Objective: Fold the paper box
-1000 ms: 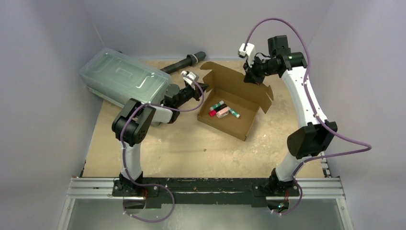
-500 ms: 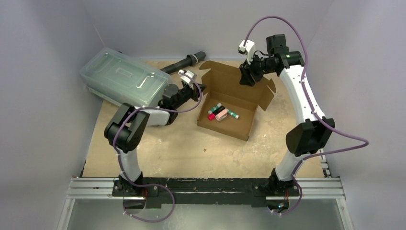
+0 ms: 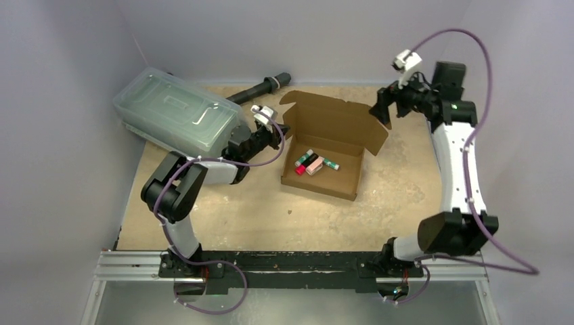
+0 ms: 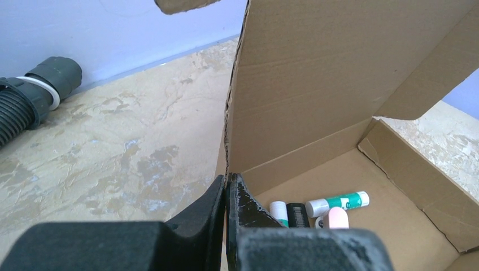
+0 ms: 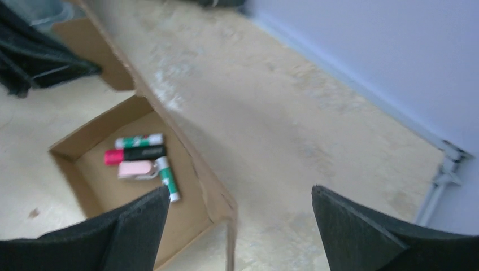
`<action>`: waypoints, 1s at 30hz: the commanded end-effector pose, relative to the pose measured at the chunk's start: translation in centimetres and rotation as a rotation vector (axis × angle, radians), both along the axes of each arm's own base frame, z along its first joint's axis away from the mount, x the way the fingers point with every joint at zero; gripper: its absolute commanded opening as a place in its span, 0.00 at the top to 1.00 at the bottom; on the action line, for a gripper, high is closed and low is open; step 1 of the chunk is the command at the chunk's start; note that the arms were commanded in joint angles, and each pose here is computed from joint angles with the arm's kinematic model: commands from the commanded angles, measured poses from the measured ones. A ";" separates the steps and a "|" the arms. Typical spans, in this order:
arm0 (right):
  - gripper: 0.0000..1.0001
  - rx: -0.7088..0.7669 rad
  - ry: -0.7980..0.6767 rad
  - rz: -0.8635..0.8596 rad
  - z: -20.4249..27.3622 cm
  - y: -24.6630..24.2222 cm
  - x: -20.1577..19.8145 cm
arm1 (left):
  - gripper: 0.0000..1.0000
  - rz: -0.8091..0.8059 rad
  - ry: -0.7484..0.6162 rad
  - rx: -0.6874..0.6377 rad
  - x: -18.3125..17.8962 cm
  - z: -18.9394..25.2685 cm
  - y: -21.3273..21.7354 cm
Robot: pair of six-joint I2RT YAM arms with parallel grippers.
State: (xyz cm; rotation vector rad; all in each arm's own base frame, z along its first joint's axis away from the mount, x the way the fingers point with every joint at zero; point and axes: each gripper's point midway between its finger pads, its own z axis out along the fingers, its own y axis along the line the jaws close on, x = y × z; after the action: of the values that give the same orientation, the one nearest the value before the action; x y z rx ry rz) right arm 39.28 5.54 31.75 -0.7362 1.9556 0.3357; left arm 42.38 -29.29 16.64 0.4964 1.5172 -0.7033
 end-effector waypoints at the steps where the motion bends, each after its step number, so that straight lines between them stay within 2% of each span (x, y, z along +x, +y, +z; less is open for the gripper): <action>1: 0.01 0.062 -0.175 -0.055 3.4 -2.0 -1.7 | 1.00 -0.016 -0.107 -0.032 -1.0 3.4 0.0; 5: 0.01 0.119 -0.211 -0.105 1.8 -3.6 -3.3 | 1.00 -0.030 -0.113 -0.029 -1.4 3.5 -0.1; 8: 0.01 0.159 -0.205 -0.133 -1.2 -4.4 -4.1 | 1.00 -0.035 -0.108 -0.037 -1.4 3.6 -0.2; 12: 0.01 0.130 -0.224 -0.185 -5.1 -6.1 -3.5 | 1.00 -0.040 -0.086 -0.042 -1.3 3.7 -0.4; 17: 0.10 0.127 -0.320 -0.059 -7.0 -4.9 -3.0 | 1.00 -0.035 -0.062 -0.044 -1.2 3.4 -0.4; 22: 0.31 0.149 -0.345 -0.017 -8.2 -4.5 -2.0 | 1.00 -0.027 -0.046 -0.053 -1.2 3.5 -0.4; 25: 0.51 0.159 -0.325 0.000 -8.7 -4.3 -1.9 | 1.00 -0.021 -0.024 -0.056 -1.1 3.6 -0.4; 28: 0.80 0.170 -0.332 0.017 -8.5 -3.7 -2.2 | 1.00 -0.019 0.000 -0.067 -1.1 3.8 -0.6; 30: 0.92 0.174 -0.336 0.026 -8.3 -3.1 -2.4 | 1.00 -0.020 0.019 -0.077 -1.3 4.0 -0.9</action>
State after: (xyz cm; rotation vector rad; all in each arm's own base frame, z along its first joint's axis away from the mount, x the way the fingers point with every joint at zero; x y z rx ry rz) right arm 37.06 1.09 21.25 -0.5949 1.6821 0.3695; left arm 41.42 -29.16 16.71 0.4853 1.5517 -0.7214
